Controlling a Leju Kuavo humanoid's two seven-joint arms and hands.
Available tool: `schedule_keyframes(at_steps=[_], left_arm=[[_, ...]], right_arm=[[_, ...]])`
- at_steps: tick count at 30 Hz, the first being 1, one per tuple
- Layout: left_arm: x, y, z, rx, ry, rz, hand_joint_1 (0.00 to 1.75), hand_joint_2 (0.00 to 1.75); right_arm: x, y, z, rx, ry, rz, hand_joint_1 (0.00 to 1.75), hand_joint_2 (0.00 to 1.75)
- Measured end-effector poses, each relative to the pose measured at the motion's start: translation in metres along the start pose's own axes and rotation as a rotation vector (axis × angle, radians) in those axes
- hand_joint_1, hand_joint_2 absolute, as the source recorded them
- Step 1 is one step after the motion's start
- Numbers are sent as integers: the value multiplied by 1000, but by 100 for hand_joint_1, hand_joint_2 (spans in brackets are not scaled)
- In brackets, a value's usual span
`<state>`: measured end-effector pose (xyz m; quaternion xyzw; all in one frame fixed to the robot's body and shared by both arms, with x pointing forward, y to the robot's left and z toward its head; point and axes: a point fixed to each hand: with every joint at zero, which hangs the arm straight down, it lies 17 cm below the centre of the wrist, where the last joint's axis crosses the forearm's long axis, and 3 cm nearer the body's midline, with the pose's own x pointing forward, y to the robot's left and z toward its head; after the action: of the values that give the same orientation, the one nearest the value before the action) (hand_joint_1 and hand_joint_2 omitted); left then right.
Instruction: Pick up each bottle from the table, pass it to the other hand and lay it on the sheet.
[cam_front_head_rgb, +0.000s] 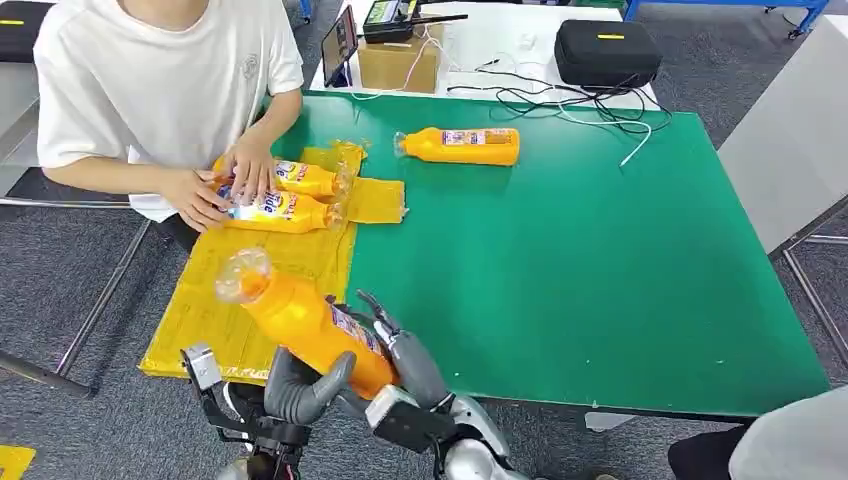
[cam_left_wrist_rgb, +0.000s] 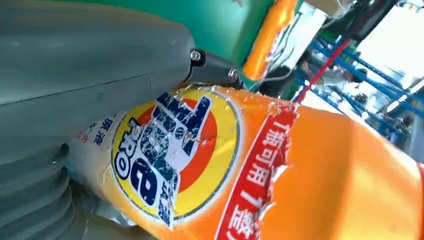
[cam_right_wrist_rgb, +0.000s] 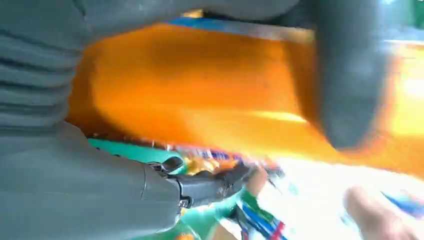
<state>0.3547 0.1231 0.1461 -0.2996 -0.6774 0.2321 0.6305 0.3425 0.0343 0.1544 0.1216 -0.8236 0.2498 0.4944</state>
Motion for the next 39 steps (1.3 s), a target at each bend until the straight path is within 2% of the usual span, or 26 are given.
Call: schedule_keyframes(at_steps=[7, 11, 13, 15, 21, 22, 23, 24, 29, 32, 36, 39], left_arm=[[-2, 4, -1, 49, -12, -78, 175, 175], [21, 32, -9, 189, -168, -485, 175, 175], [33, 39, -13, 217, -246, -677, 175, 175], [37, 46, -19, 221, -262, -755, 175, 175], [38, 51, -21, 229, -262, -773, 175, 175], [40, 60, -26, 249, -266, -820, 175, 175], [50, 62, -31, 255, -315, -1014, 175, 175], [53, 65, -36, 256, -321, -1084, 175, 175], [63, 94, -48, 317, -305, -1204, 175, 175], [54, 91, -57, 264, -298, -1407, 175, 175], [29, 109, -73, 186, -208, -1691, 175, 175], [16, 133, -79, 154, -144, -1799, 175, 175]], right_arm=[[20, -12, 10, -103, -51, -29, 0, 0], [29, -48, 23, -281, -89, 15, 0, 0], [33, -76, 32, -405, -91, 33, 0, 0], [35, -90, 39, -463, -88, 42, 0, 0], [36, -94, 41, -480, -88, 44, 0, 0], [39, -104, 46, -514, -88, 49, 0, 0], [39, -116, 52, -568, -80, 53, 0, 0], [38, -119, 54, -581, -74, 48, 0, 0], [33, -126, 61, -613, -51, 34, 0, 0], [32, -128, 61, -619, -48, 0, 0, 0], [32, -125, 58, -604, -56, -47, 0, 0], [31, -124, 57, -600, -54, -67, 0, 0]])
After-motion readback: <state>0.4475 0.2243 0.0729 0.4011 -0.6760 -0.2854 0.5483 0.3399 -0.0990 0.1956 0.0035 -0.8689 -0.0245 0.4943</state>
